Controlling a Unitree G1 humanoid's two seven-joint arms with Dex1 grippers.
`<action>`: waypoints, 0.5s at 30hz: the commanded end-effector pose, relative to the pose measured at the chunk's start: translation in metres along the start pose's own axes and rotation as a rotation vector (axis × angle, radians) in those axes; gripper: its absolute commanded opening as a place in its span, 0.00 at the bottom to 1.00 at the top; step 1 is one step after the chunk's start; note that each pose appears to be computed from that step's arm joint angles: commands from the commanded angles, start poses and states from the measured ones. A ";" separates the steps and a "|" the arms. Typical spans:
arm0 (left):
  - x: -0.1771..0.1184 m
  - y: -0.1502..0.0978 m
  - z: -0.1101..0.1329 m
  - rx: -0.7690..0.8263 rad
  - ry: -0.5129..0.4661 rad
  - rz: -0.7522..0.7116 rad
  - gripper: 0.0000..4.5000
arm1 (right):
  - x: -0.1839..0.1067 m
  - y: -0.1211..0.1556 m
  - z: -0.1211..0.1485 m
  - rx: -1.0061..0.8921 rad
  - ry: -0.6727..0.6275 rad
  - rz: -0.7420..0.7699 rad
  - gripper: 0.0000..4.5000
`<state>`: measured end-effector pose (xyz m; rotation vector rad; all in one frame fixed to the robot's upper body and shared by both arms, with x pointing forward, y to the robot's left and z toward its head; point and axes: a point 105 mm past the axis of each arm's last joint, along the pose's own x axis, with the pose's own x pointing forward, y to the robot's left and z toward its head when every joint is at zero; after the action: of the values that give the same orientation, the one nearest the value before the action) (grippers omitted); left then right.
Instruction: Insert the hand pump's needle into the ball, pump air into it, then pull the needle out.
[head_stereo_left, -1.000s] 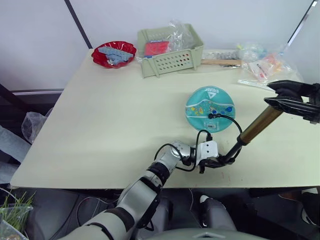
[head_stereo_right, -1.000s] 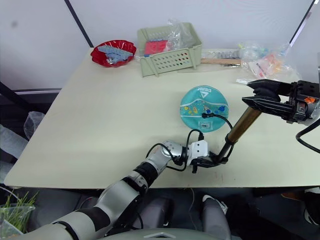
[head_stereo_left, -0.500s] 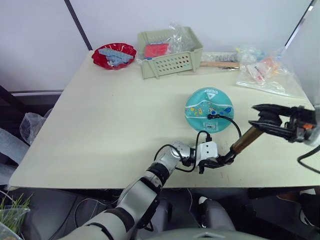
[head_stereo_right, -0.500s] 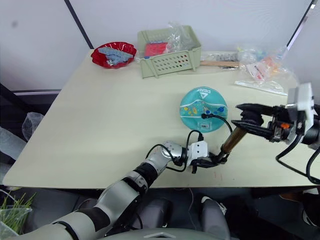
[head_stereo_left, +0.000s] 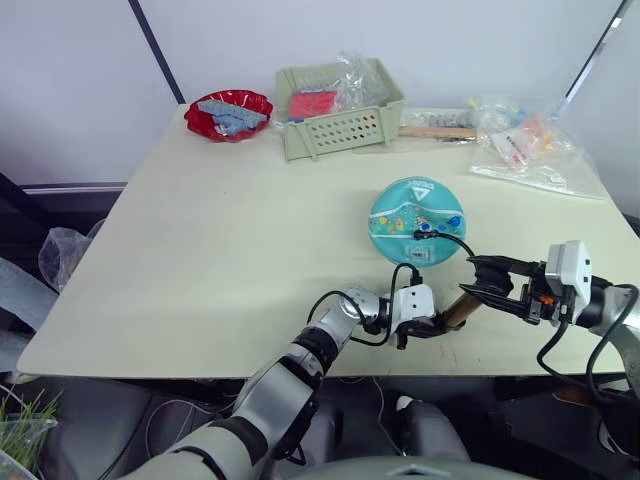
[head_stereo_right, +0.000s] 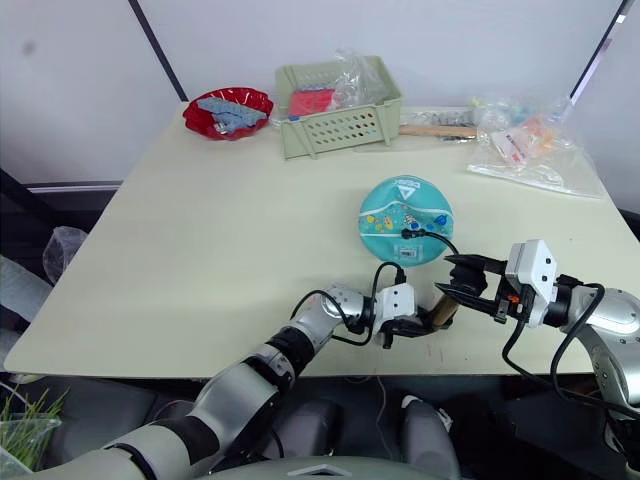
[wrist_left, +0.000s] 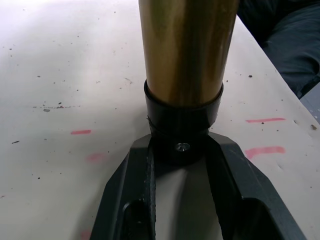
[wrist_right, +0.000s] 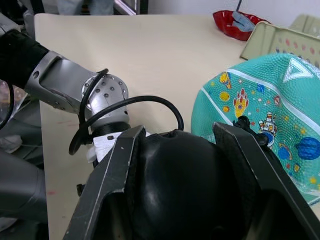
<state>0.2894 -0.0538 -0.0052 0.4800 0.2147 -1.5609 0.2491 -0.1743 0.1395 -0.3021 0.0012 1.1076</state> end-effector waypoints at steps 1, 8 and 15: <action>-0.006 -0.013 -0.034 -0.081 0.110 -0.025 0.22 | -0.006 0.000 -0.023 0.084 0.081 0.010 0.36; -0.004 -0.014 -0.032 -0.078 0.103 -0.024 0.22 | -0.019 -0.021 0.042 -0.003 -0.058 0.002 0.36; -0.004 -0.014 -0.033 -0.075 0.107 -0.026 0.22 | -0.036 -0.037 0.102 -0.064 -0.129 -0.016 0.36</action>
<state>0.2886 -0.0595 0.0003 0.4653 0.1883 -1.5701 0.2564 -0.1919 0.2113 -0.2405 -0.0142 1.1337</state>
